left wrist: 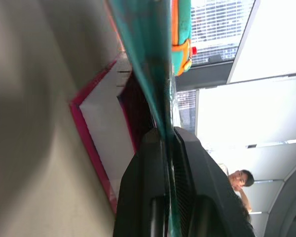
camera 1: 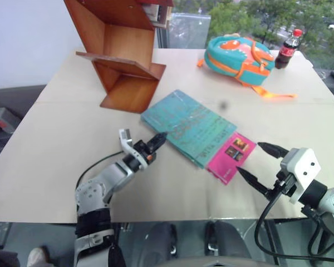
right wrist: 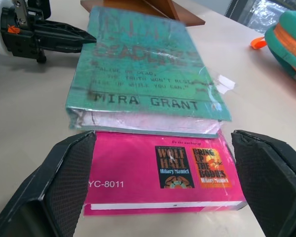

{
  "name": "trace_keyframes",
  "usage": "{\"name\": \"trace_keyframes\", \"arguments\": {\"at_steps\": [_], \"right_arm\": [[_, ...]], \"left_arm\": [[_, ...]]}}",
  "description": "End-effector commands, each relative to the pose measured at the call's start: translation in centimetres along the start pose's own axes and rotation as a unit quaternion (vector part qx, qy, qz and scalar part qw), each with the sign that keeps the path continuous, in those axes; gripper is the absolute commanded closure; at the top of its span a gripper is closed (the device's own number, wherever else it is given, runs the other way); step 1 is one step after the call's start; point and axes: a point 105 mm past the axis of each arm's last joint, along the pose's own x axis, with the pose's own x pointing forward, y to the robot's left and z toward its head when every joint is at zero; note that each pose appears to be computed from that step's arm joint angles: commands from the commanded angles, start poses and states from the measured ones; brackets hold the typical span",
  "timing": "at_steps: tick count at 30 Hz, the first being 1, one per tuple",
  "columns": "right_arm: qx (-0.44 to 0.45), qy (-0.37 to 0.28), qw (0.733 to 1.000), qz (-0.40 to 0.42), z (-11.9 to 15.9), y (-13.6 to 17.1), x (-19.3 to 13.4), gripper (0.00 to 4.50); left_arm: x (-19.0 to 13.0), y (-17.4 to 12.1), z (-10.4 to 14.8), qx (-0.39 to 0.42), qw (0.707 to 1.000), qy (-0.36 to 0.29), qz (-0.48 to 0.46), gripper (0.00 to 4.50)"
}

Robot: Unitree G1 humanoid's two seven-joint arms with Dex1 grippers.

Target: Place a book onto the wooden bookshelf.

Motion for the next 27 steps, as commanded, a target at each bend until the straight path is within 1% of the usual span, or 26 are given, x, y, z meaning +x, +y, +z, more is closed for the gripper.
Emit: {"name": "trace_keyframes", "arguments": {"at_steps": [1, 5, 8, 12, 15, 16, 24, 27], "right_arm": [[-0.013, -0.012, 1.000, 0.004, 0.8, 0.2, 0.1, 0.00], [-0.012, -0.011, 1.000, 0.006, 0.7, 0.3, 0.2, 0.00], [-0.012, -0.011, 1.000, 0.008, 0.7, 0.3, 0.3, 0.00], [-0.013, -0.013, 1.000, 0.010, 0.7, 0.3, 0.4, 0.00], [-0.015, -0.014, 1.000, 0.012, 0.9, 0.3, 0.3, 0.00], [-0.015, -0.015, 1.000, 0.014, 0.9, 0.4, 0.3, 0.00], [-0.016, -0.030, 0.998, 0.055, 1.7, 1.6, -0.1, 0.00], [-0.009, -0.046, 0.995, 0.087, 2.5, 2.4, -0.6, 0.00]], "left_arm": [[-1.3, 0.0, 0.7, 0.004, 1.000, -0.014, 0.014, 4.47], [-2.3, 0.0, 0.3, 0.004, 1.000, -0.002, 0.019, 4.47], [-2.9, 0.5, 0.4, 0.017, 0.999, 0.007, 0.036, 4.47], [-2.6, 0.3, 0.4, 0.003, 1.000, 0.010, 0.017, 2.96], [-2.0, 0.7, 0.4, 0.003, 1.000, 0.010, 0.021, 1.51], [-1.7, 0.5, 0.3, -0.005, 1.000, 0.011, 0.012, 1.12], [0.9, -0.7, -0.8, -0.025, 0.998, 0.035, -0.038, 1.12], [1.5, -0.9, -1.1, -0.027, 0.998, 0.042, -0.043, 1.12]]}}
